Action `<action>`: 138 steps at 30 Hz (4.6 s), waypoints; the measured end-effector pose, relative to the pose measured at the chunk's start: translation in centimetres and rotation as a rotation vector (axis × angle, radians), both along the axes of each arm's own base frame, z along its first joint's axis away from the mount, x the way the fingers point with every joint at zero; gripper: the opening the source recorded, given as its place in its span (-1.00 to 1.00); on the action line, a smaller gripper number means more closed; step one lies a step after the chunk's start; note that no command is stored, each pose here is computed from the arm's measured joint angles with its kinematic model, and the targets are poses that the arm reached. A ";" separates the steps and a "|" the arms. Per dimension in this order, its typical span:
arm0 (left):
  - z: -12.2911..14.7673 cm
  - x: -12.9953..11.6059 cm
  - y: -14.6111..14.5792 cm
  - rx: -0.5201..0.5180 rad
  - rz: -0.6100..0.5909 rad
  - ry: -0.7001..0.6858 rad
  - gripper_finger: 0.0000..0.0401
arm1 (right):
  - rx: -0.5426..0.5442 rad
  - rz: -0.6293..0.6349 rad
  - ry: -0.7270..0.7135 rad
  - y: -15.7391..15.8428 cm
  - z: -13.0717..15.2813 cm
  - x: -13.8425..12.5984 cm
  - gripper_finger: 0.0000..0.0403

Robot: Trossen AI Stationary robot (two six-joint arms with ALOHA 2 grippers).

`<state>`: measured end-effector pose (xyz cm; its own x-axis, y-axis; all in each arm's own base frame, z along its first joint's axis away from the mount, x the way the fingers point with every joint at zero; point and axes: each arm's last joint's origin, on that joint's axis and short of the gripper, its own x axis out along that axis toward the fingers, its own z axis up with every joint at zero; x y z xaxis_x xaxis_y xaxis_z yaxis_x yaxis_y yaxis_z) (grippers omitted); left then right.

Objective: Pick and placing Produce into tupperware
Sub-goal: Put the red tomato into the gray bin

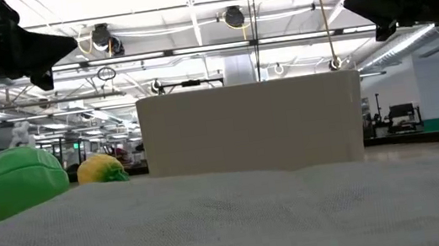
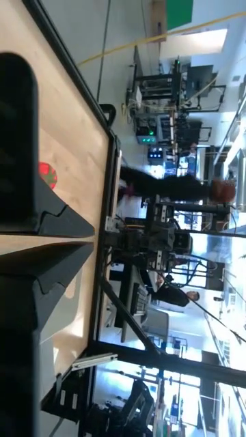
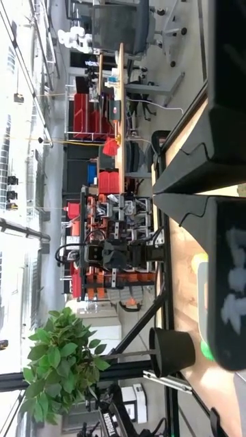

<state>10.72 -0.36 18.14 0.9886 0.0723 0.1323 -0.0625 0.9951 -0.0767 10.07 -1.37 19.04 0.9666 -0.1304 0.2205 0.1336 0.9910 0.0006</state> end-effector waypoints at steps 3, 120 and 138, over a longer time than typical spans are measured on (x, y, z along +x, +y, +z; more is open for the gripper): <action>0.0 0.0 0.0 0.001 0.000 0.000 -0.87 | -0.015 -0.004 0.003 0.0 0.0 0.0 -1.00; -0.1 0.0 0.0 0.011 -0.012 0.013 -0.87 | -0.066 0.328 1.384 -9.2 3.7 29.4 0.90; -0.1 0.0 0.0 0.007 -0.012 0.013 -0.87 | -0.198 0.395 1.390 -9.6 -0.8 28.3 0.99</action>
<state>10.74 -0.40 18.02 0.9910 0.0596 0.1202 -0.0516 0.9963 -0.0690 38.34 -10.93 18.28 0.3760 0.1095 -0.9201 -0.3631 0.9310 -0.0376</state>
